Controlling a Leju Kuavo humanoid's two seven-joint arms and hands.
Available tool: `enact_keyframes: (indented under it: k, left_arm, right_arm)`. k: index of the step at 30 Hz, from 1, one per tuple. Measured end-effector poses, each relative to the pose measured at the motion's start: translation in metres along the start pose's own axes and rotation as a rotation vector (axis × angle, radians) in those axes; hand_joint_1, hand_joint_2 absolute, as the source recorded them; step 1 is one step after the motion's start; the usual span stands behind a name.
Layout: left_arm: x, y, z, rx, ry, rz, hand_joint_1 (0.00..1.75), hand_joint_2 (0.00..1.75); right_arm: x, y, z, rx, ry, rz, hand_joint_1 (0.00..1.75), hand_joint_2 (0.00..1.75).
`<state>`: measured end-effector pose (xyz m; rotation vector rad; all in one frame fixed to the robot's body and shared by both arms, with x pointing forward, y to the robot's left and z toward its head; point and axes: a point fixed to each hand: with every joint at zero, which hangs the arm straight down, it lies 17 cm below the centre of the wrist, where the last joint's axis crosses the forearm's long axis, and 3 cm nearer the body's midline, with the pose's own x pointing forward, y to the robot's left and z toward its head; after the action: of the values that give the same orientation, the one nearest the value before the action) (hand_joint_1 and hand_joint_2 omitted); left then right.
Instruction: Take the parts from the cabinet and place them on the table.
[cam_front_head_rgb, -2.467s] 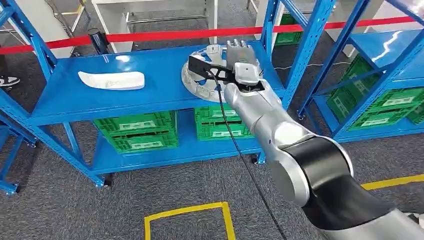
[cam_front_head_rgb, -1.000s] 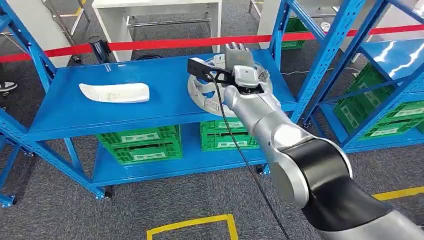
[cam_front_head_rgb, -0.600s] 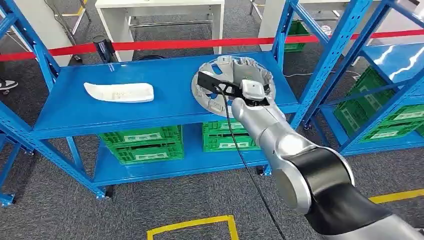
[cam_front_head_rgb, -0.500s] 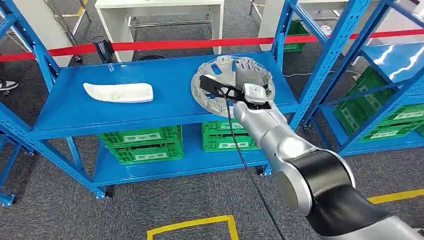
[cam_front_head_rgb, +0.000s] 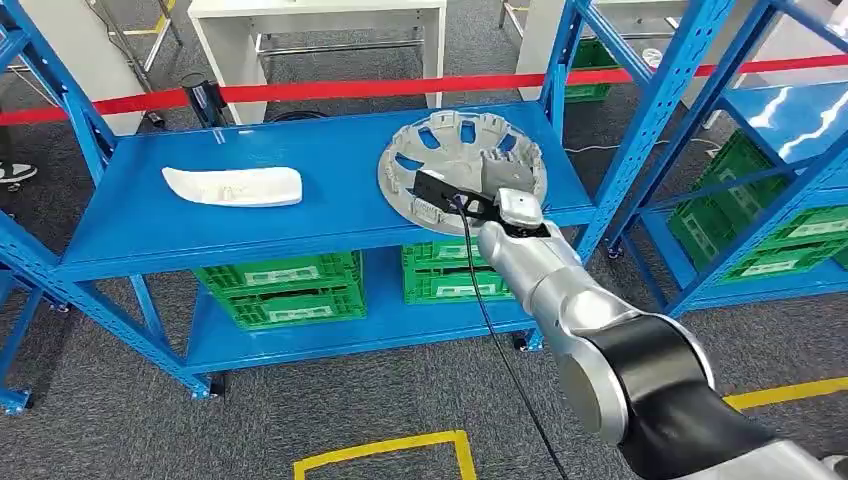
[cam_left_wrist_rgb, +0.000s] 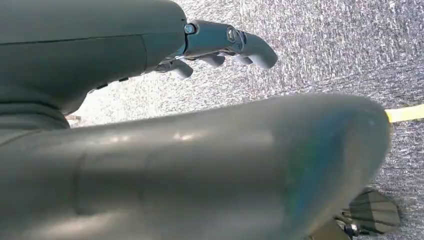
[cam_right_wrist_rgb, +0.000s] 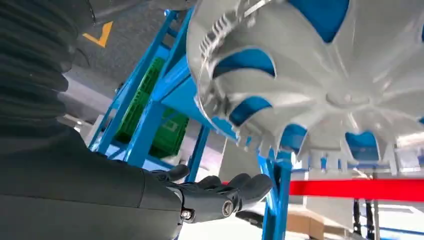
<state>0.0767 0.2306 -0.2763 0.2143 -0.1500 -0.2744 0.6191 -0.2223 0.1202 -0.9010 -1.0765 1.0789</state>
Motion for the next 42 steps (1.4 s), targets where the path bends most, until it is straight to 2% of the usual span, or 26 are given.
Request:
enact_keyframes:
  k: [14, 27, 42]
  left_arm:
    - [-0.001, 0.001, 0.0, 0.004, 0.007, -0.005, 0.0, 0.0]
    - [-0.001, 0.001, 0.0, 0.004, 0.007, -0.004, 0.0, 0.0]
    - [-0.001, 0.001, 0.0, 0.006, 0.007, -0.007, 0.0, 0.0]
  right_arm:
    - [-0.002, 0.029, 0.007, 0.035, -0.023, -0.034, 0.0, 1.75]
    - [0.001, 0.036, 0.008, 0.047, -0.042, -0.052, 0.0, 1.75]
    - [-0.013, 0.062, 0.015, 0.126, 0.022, -0.067, 0.0, 1.75]
